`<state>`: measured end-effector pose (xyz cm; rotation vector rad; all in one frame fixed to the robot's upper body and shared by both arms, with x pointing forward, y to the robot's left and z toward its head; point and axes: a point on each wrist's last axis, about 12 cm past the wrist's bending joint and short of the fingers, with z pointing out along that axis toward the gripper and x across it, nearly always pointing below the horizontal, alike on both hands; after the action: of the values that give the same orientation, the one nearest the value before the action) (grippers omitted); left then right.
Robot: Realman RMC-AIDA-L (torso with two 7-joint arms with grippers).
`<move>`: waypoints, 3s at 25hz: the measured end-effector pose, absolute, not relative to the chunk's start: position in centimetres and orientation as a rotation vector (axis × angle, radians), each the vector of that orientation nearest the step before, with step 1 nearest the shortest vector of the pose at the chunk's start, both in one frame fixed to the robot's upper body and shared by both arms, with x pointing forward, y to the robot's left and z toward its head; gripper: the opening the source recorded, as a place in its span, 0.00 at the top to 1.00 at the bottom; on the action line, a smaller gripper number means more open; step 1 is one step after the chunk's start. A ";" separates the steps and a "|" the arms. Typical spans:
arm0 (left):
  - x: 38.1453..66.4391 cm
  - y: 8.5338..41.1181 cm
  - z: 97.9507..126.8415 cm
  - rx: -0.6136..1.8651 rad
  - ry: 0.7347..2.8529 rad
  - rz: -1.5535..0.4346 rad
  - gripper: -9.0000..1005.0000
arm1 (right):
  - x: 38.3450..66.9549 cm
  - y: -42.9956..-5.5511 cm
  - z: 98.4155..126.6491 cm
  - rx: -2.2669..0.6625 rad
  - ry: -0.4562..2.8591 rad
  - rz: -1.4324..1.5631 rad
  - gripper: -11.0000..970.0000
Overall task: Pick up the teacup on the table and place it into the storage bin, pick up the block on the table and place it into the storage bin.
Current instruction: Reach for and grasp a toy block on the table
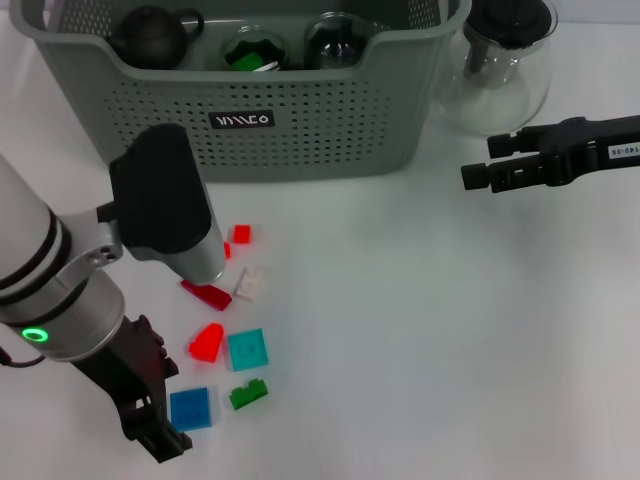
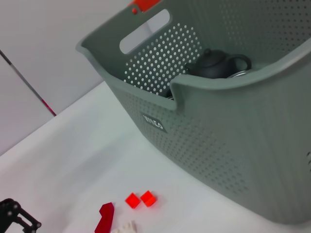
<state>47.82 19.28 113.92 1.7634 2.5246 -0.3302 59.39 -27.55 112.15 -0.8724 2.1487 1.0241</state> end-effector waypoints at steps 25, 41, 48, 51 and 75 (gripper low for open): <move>47.6 18.9 111.7 1.899 2.380 -0.278 0.20 | 59.4 -27.6 112.0 -0.848 2.141 1.031 0.03; 47.4 18.7 111.1 1.892 2.347 -0.262 0.20 | 59.2 -27.7 111.9 -0.846 2.142 1.028 0.03; 47.4 18.5 111.1 1.898 2.332 -0.253 0.20 | 59.2 -27.9 111.9 -0.838 2.136 1.026 0.03; 47.4 18.5 111.1 1.900 2.329 -0.248 0.20 | 59.2 -27.9 111.9 -0.836 2.135 1.026 0.03; 47.5 18.3 112.1 1.916 2.304 -0.200 0.49 | 59.2 -28.1 111.9 -0.826 2.133 1.024 0.03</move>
<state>47.45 18.30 112.14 1.9158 2.3038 -0.2002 59.18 -28.08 111.90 -0.8265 2.1333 1.0243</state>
